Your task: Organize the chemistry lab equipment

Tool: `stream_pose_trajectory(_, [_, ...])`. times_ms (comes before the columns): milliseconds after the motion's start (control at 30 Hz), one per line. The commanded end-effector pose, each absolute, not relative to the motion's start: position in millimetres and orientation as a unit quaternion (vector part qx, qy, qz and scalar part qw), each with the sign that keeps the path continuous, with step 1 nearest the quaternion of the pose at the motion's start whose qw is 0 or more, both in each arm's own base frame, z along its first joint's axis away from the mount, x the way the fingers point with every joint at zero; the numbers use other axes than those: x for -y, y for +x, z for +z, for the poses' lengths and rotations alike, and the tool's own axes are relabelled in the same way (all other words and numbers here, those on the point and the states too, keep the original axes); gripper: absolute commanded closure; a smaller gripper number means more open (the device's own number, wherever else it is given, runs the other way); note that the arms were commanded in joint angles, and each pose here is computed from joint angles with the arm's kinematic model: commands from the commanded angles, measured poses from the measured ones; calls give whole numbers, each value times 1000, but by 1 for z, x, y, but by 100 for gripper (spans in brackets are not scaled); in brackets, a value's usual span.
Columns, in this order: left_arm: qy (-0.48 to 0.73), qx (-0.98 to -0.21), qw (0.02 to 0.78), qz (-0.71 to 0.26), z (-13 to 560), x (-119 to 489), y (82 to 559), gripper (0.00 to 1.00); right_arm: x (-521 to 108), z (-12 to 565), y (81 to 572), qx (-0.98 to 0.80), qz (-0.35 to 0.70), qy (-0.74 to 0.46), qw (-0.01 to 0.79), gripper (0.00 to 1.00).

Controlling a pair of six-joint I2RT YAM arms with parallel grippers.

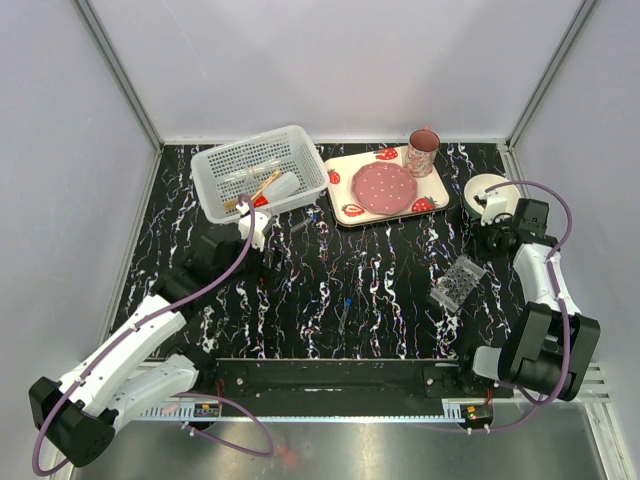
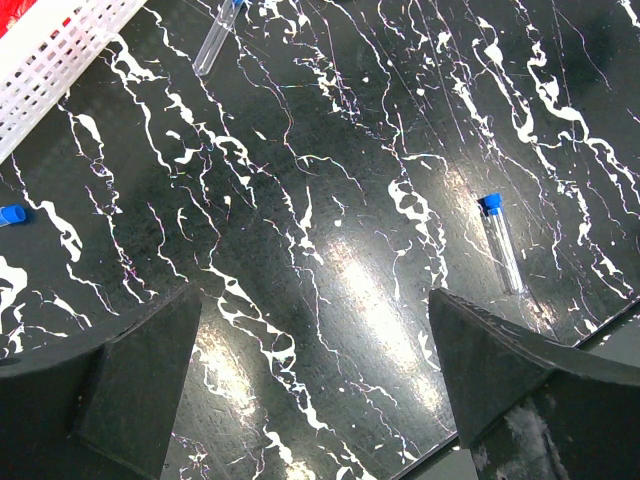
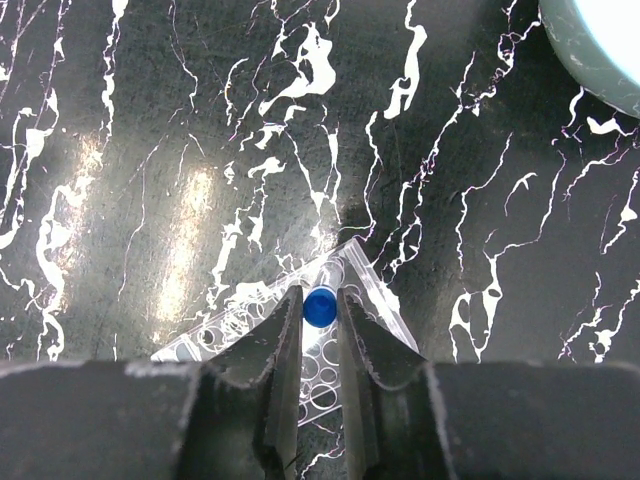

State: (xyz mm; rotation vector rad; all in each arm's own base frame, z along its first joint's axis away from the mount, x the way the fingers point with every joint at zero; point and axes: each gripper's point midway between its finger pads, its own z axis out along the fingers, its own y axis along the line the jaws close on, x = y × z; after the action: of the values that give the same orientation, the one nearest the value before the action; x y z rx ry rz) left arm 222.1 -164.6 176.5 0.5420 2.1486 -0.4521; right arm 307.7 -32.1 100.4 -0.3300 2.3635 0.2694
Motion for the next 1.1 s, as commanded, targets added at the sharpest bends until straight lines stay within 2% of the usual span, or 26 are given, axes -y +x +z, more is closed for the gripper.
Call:
stream_pose_trajectory(0, [225, -850, 437, -190, 181, 168, 223, 1, 30, 109, 302, -912, 101, -140, 373, 74])
stream_pose_trajectory(433, [228, -849, 435, -196, 182, 170, 222, 1, 27, 117, 302, -905, 103, -147, 385, 68])
stream_pose_trajectory(500, [228, -850, 433, -196, 181, 171, 222, 1, 26, 122, 303, -903, 103, -146, 391, 64])
stream_pose_trajectory(633, [237, -845, 423, -226, 184, 181, 215, 1, 22, 151, 306, -889, 105, -142, 423, 47])
stream_pose_trajectory(667, [238, -843, 420, -239, 185, 185, 213, 1, 21, 159, 306, -886, 108, -139, 430, 39])
stream_pose_trajectory(700, [238, -838, 420, -255, 188, 190, 212, 1, 19, 172, 308, -881, 112, -131, 440, 36])
stream_pose_trajectory(767, [235, -835, 396, -303, 190, 206, 203, 1, 12, 191, 308, -869, 124, -131, 461, 29])
stream_pose_trajectory(800, [230, -833, 388, -320, 187, 213, 203, 1, 9, 202, 309, -863, 131, -128, 470, 22])
stream_pose_trajectory(900, [193, -838, 321, -397, 179, 239, 186, 1, -11, 220, 303, -843, 180, -147, 484, 10])
stream_pose_trajectory(1067, [216, -866, 268, -363, 157, 291, 148, 1, -51, 220, 284, -804, 298, -185, 479, 1])
